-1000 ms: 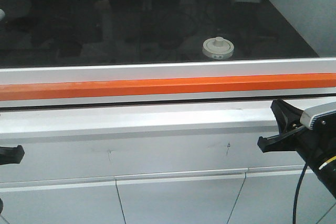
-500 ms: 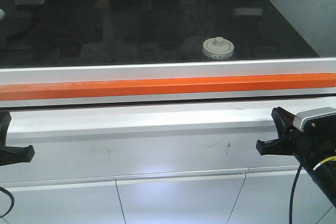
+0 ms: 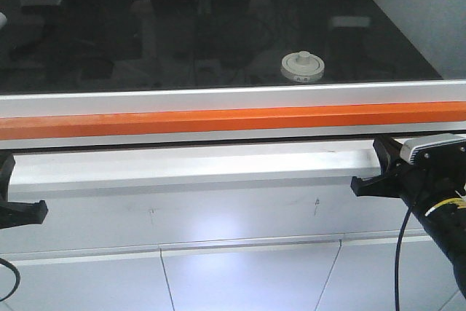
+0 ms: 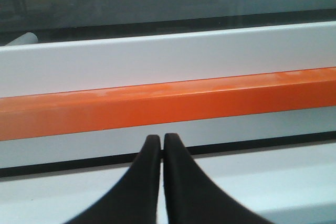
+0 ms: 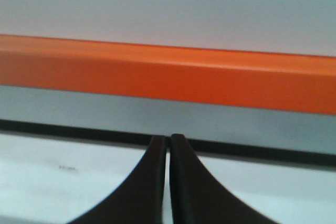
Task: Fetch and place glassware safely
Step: 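Raise both grippers up to the orange sash handle bar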
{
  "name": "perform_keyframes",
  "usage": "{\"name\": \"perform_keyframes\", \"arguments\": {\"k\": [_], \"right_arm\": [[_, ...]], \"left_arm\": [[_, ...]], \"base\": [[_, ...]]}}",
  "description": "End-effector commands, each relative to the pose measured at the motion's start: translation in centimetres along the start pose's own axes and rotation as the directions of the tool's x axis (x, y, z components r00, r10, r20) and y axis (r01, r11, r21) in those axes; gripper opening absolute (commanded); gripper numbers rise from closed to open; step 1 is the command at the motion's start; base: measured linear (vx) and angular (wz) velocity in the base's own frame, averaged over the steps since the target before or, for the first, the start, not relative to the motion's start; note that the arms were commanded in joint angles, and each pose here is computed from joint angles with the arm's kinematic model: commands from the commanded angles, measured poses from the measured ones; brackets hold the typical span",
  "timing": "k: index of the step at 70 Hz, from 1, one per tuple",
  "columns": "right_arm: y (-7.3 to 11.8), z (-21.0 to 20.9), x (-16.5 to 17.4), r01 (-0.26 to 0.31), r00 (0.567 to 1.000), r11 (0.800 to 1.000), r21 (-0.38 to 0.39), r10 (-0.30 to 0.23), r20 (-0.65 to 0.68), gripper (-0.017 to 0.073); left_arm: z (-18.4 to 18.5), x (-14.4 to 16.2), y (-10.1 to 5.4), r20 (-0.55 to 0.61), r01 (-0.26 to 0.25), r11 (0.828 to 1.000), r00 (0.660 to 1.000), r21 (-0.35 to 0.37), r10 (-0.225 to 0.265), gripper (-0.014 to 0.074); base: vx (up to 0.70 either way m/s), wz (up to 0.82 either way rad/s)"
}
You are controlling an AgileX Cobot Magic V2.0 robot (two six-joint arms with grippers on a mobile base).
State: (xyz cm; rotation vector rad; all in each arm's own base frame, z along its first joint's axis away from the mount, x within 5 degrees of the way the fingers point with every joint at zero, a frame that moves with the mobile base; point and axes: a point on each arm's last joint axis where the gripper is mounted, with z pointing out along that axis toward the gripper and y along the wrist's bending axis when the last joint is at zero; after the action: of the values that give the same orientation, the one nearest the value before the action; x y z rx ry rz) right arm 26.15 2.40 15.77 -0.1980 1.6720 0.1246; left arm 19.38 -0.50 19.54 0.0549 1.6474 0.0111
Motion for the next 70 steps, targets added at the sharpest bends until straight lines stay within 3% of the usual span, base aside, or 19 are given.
{"name": "perform_keyframes", "arguments": {"k": [1,53,70], "right_arm": [[-0.2,0.7,-2.7,0.020,0.978,1.000,0.003,-0.021,0.206,-0.0001],[-0.8,4.6,-3.4,0.034,0.971,0.999,0.001,-0.033,0.236,-0.0001],[-0.8,4.6,-3.3,0.034,0.974,0.999,0.001,-0.033,0.223,-0.0001]], "left_arm": [[0.3,-1.5,0.1,0.113,0.009,1.000,0.994,-0.003,-0.009,0.0000],[0.3,-1.5,0.1,0.112,0.009,1.000,0.994,-0.003,-0.009,0.0000],[0.6,-0.7,0.0,0.055,0.009,1.000,0.998,-0.002,-0.009,0.0000]], "base": [[0.00,0.00],[0.00,0.00],[0.00,0.00]]}}
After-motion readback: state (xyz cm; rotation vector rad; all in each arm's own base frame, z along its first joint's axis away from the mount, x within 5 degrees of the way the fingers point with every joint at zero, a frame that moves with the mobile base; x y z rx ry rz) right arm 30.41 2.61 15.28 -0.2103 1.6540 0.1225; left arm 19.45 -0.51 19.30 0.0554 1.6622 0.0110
